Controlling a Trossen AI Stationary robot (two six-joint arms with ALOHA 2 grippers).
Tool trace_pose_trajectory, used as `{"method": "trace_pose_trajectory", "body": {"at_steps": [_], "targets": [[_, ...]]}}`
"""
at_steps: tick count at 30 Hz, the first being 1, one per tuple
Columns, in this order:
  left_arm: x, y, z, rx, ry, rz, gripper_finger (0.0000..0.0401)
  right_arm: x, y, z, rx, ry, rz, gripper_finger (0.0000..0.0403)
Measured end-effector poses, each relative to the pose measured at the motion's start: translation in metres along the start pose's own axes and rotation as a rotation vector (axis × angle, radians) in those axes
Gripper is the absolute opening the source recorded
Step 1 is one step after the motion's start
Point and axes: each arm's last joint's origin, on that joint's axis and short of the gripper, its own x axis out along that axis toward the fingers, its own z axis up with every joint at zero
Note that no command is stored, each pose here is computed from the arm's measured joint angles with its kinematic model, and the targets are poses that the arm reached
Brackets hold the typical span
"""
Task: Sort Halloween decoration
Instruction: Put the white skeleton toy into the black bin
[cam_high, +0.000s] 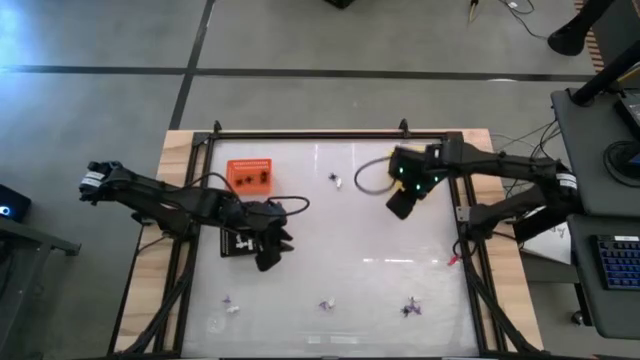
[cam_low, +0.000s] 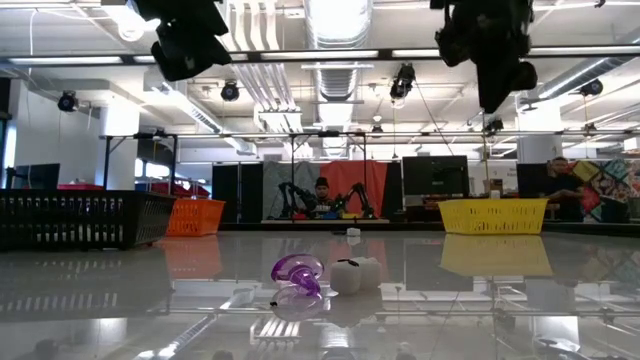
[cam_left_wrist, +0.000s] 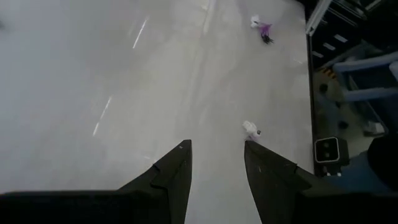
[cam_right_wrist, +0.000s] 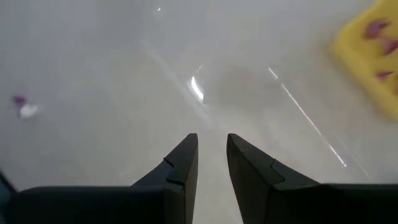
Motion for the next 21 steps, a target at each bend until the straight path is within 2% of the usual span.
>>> {"method": "trace_pose_trajectory", "body": {"at_steps": [11, 15, 21], "targets": [[-0.002, -0.002, -0.001, 0.078, 0.019, -0.045, 0.013, 0.023, 0.054, -0.052, -0.156, 0.108, 0.031, 0.0072], [-0.002, -0.002, -0.001, 0.081, 0.021, -0.047, 0.013, 0.039, 0.063, -0.072, -0.164, 0.143, 0.031, 0.0074], [-0.002, -0.002, -0.002, 0.103, 0.043, -0.081, 0.013, 0.062, 0.072, -0.099, -0.111, 0.169, 0.045, 0.0071]]}}
